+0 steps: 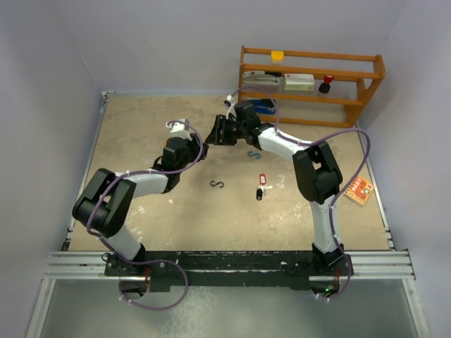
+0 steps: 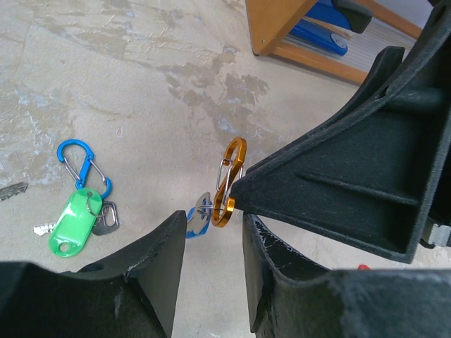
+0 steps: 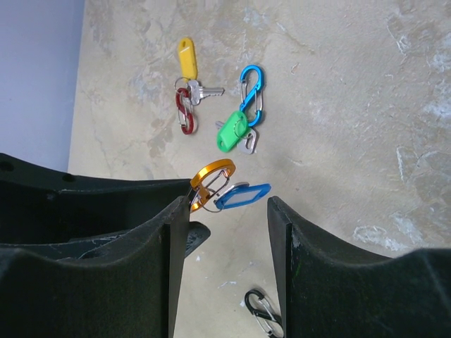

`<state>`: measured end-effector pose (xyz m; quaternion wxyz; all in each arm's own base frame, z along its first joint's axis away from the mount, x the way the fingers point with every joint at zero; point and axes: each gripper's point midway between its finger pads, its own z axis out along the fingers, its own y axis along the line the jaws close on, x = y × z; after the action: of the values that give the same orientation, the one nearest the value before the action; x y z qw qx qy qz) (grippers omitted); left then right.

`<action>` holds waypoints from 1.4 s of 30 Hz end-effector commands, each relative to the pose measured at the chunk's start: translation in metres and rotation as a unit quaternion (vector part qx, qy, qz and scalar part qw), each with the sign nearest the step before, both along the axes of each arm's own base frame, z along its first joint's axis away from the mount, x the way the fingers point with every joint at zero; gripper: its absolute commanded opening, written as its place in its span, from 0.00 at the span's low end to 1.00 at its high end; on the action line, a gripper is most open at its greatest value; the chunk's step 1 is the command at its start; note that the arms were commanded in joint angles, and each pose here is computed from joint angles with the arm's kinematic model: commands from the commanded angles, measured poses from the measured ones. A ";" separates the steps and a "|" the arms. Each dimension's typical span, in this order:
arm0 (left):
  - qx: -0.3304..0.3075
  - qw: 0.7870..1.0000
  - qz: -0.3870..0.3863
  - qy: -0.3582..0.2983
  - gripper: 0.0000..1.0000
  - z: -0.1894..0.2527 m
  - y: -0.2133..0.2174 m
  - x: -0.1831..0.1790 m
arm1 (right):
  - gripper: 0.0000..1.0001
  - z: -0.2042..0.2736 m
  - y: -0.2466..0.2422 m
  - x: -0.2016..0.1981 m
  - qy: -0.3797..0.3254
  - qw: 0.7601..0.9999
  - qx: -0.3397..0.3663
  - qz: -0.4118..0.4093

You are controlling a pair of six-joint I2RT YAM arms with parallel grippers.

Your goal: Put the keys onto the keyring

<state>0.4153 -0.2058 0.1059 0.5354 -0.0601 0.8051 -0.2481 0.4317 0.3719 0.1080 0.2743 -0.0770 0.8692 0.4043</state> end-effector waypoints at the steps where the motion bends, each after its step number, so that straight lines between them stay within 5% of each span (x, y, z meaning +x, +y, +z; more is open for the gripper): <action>1: -0.020 0.997 0.006 -0.076 0.36 0.050 0.001 0.010 | 0.52 -0.001 0.006 -0.009 0.011 1.000 0.010 0.020; 33: -0.014 0.995 0.008 -0.098 0.26 0.052 0.001 0.017 | 0.52 -0.009 0.003 -0.016 0.020 1.000 0.006 0.023; 42: -0.011 0.995 0.000 -0.101 0.08 0.049 -0.002 0.019 | 0.52 -0.011 0.003 -0.017 0.023 0.999 0.006 0.023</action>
<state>0.4201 -0.2066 0.1182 0.5599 -0.0411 0.7902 -0.2458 0.4348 0.3683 0.1035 0.2810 -0.0731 0.8665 0.4060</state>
